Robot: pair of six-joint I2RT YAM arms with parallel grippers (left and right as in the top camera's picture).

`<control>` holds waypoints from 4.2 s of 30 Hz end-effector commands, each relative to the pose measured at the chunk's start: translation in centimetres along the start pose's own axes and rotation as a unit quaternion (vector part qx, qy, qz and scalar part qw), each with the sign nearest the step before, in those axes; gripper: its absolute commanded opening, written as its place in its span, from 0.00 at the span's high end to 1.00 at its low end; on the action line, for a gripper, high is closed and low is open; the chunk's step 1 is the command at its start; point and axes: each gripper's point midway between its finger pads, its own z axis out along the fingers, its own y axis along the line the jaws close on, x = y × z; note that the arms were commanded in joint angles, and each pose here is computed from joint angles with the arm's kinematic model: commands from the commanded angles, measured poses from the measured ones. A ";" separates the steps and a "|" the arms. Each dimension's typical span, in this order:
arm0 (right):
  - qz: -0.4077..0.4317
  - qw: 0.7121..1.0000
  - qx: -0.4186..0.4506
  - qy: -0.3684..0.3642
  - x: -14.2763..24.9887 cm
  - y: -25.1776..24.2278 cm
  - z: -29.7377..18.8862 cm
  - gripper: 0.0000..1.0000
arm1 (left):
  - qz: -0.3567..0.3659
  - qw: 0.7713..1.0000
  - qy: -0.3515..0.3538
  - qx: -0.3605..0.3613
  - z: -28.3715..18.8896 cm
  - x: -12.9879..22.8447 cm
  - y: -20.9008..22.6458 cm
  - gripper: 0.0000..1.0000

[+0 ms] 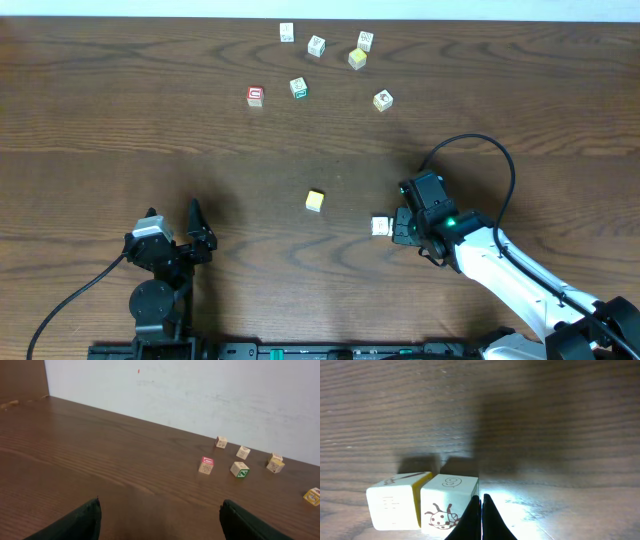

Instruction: Lift 5 blocks

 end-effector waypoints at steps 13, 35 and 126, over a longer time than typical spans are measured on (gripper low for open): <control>-0.027 1.000 -0.016 0.000 0.2 0.8 0.2 0.97 | -0.001 1.000 0.023 -0.013 0.1 1.6 0.7 0.24; -0.031 0.999 0.018 -0.012 -0.2 -0.4 0.2 0.99 | -0.001 1.000 0.023 -0.014 0.1 1.6 0.7 0.24; -0.323 0.937 -0.095 -0.094 -26.6 9.6 8.0 0.40 | -0.001 1.000 0.023 -0.014 0.1 1.6 0.7 0.24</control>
